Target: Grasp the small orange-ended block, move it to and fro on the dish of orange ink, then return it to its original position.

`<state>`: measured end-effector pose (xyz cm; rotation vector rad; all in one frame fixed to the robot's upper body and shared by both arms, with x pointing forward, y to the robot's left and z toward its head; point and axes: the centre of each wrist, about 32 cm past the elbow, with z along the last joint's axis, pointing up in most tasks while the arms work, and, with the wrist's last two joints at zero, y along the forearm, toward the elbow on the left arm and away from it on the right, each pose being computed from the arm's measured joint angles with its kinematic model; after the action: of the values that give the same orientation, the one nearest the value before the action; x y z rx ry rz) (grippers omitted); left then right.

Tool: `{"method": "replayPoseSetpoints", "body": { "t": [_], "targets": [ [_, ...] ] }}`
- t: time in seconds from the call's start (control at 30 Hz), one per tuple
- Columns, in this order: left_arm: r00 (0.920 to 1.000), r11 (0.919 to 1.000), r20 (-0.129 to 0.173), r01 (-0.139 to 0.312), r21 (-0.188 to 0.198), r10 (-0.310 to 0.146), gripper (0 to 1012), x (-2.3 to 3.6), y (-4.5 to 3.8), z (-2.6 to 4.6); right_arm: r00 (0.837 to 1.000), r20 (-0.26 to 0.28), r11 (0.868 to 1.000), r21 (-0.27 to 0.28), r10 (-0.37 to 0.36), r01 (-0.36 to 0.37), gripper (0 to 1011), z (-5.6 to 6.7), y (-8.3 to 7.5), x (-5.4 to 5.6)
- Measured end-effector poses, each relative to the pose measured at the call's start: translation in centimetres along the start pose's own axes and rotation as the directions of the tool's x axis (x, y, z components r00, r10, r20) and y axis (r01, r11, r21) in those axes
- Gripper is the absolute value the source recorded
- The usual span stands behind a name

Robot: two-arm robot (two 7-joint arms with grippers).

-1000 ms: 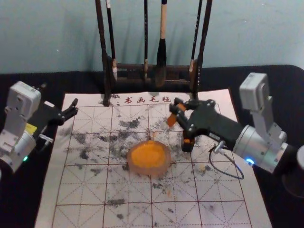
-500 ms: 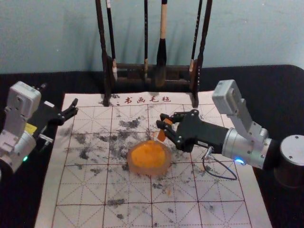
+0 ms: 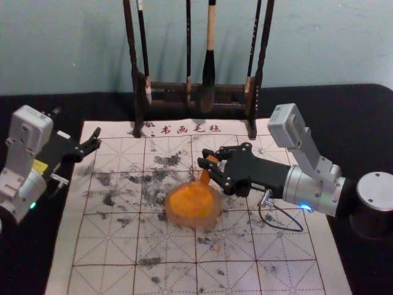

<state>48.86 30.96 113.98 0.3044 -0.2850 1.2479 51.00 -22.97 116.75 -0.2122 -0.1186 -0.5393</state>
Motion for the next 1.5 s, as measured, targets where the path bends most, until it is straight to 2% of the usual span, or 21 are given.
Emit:
{"method": "replayPoseSetpoints", "body": {
  "t": [0.33,0.97,1.5],
  "targets": [
    [1.0,1.0,0.0,0.0,0.0,0.0,1001,0.0,0.0,0.0,1.0,0.006,1.0,0.008,0.004,-0.005,142,-0.2,0.0,0.0],
    [1.0,1.0,0.0,0.0,0.0,0.0,1001,0.0,0.0,0.0,0.999,0.015,0.998,-0.039,0.041,-0.041,143,-1.1,1.9,0.2],
    [1.0,1.0,0.0,0.0,0.0,0.0,1001,0.0,0.0,0.0,0.999,0.003,0.997,-0.067,0.04,-0.04,143,-1.0,3.6,0.2]
  ]
}}
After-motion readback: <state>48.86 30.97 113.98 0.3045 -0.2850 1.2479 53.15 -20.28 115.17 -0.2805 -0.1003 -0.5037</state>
